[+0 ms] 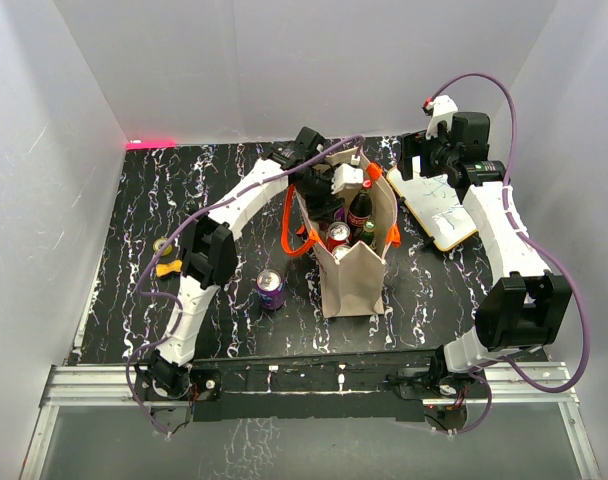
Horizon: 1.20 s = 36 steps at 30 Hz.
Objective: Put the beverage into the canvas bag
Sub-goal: Place the drink in the canvas bag.
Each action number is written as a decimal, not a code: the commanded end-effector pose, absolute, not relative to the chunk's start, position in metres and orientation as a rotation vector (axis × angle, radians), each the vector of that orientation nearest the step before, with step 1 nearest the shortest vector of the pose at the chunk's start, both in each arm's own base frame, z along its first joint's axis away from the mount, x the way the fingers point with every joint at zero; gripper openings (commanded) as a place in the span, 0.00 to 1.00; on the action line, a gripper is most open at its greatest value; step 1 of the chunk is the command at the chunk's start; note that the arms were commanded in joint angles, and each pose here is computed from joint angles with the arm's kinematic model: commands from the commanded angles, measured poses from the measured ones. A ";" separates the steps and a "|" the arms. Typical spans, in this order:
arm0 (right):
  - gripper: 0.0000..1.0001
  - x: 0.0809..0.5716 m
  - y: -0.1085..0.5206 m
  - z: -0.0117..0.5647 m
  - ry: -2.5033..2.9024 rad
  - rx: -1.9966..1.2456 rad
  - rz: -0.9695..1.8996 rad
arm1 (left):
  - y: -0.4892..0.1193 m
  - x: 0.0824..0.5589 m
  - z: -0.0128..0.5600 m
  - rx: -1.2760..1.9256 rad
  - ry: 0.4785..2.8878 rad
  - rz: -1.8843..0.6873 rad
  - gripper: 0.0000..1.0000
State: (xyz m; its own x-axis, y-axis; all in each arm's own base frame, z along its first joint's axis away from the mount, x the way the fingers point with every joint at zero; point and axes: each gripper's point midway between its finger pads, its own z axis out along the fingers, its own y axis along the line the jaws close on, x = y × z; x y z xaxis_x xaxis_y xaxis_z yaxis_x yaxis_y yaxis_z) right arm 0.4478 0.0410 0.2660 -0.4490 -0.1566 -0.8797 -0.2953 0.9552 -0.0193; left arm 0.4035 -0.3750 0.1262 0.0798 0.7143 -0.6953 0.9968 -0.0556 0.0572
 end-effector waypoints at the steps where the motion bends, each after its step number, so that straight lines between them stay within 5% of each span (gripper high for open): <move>1: 0.87 0.454 0.038 0.298 1.945 -0.321 0.141 | -0.374 0.381 0.142 1.816 1.672 -0.847 0.17; 9: 0.86 0.452 0.068 0.322 1.853 -0.411 0.309 | -0.370 0.371 0.151 1.861 1.575 -0.904 0.02; 19: 0.82 0.455 0.118 0.348 1.761 -0.531 0.655 | -0.368 0.366 0.149 1.981 1.410 -0.849 0.06; 36: 0.79 0.454 0.146 0.308 1.848 -0.577 0.689 | -0.378 0.348 0.143 2.089 1.278 -0.890 0.08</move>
State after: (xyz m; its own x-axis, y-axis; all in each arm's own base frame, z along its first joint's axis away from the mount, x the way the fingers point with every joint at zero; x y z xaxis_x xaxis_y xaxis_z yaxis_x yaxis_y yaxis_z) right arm 0.4507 0.1392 0.3011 -0.3930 -0.0591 -0.9177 -0.6508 0.7228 0.2322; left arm 0.3893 -0.3668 0.1148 0.3249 0.6373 -0.6988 0.9367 -0.3187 0.1449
